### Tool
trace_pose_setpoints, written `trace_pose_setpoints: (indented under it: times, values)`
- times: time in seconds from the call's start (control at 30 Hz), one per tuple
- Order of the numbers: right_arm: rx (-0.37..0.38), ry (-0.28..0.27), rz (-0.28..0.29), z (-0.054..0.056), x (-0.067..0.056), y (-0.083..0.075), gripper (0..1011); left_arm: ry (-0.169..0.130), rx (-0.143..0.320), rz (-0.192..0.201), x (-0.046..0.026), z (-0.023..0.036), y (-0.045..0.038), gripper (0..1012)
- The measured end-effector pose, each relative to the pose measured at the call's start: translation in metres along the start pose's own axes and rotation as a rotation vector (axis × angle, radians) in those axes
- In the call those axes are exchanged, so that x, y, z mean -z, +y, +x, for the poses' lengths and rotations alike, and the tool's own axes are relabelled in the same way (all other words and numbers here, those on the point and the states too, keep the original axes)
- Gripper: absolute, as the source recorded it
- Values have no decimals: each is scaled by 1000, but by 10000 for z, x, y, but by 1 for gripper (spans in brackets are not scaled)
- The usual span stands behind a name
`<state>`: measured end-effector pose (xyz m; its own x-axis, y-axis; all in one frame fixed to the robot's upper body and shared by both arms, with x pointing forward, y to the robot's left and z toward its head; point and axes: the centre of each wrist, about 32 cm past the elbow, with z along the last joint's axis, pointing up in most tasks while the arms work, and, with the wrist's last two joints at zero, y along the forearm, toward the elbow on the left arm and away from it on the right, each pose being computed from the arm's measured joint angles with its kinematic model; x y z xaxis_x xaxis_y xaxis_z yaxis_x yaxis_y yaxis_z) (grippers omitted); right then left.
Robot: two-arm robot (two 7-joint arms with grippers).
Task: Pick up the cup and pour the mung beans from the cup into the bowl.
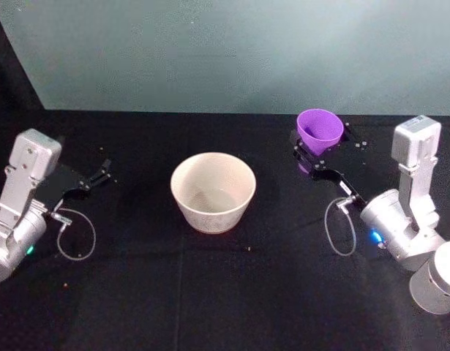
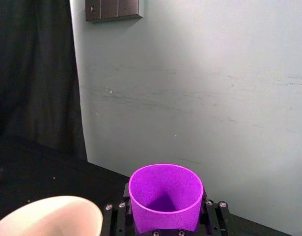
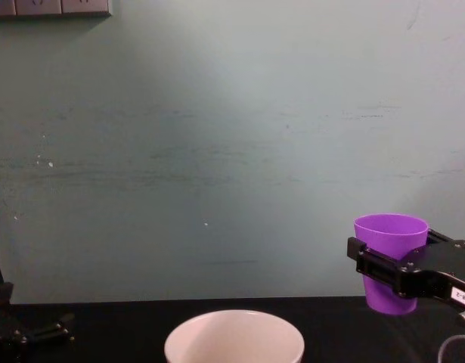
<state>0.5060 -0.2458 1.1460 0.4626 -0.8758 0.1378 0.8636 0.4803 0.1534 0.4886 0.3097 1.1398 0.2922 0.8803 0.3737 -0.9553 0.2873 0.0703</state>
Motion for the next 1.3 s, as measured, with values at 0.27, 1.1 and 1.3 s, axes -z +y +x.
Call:
trace_pose_setpoints:
  times: [0.27, 1.1, 1.3]
  values:
    - [0, 0, 0, 0, 0, 0, 729, 0, 0, 0, 0, 0, 0, 1000]
    - [-175, -427, -85, 40, -385, 452, 729, 0, 0, 0, 0, 0, 0, 1000]
    - [-244, -611, -126, -30, -496, 614, 729, 0, 0, 0, 0, 0, 0, 1000]
